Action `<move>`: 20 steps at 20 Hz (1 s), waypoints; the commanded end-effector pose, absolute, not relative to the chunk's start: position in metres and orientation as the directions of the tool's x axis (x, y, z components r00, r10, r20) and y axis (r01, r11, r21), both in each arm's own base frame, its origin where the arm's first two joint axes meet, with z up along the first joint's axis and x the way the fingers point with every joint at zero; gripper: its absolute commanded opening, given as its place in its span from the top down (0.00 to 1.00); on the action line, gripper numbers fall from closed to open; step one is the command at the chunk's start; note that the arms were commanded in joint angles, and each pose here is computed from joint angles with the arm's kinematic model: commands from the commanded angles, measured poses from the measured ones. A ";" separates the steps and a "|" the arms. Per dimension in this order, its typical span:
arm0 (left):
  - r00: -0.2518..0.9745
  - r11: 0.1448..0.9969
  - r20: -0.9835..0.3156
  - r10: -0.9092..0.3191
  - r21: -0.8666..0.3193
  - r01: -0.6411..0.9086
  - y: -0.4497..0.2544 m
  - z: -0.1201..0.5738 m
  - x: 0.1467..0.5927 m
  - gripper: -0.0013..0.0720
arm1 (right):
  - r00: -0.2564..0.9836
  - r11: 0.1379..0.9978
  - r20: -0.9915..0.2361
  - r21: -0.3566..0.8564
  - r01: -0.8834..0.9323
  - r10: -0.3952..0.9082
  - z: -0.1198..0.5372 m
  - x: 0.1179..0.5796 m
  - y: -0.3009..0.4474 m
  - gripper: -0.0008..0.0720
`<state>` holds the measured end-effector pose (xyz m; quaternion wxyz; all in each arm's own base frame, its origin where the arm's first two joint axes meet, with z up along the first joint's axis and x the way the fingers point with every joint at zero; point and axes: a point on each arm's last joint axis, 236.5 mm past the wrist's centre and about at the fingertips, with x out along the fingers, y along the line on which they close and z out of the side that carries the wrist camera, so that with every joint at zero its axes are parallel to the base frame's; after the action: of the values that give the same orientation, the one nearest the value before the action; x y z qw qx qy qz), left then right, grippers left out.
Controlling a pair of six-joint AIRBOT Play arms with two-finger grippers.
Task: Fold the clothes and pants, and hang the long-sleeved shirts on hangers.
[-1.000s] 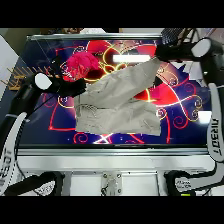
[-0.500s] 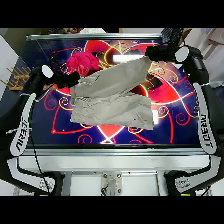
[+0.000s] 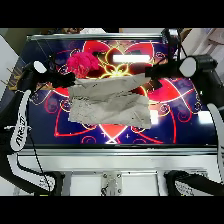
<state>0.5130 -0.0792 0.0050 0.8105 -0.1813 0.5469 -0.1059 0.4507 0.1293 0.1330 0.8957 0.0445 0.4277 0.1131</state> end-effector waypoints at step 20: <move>-0.033 0.824 -0.823 -0.567 -0.565 -0.047 -0.085 -0.022 0.407 0.96 | 0.349 0.970 -0.905 0.215 -0.115 0.242 0.027 0.274 0.131 0.98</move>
<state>0.4000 -0.0855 -0.0406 0.6507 -0.2320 0.6988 -0.1855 0.2656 0.1265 -0.0073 0.7935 0.0436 0.5995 0.0952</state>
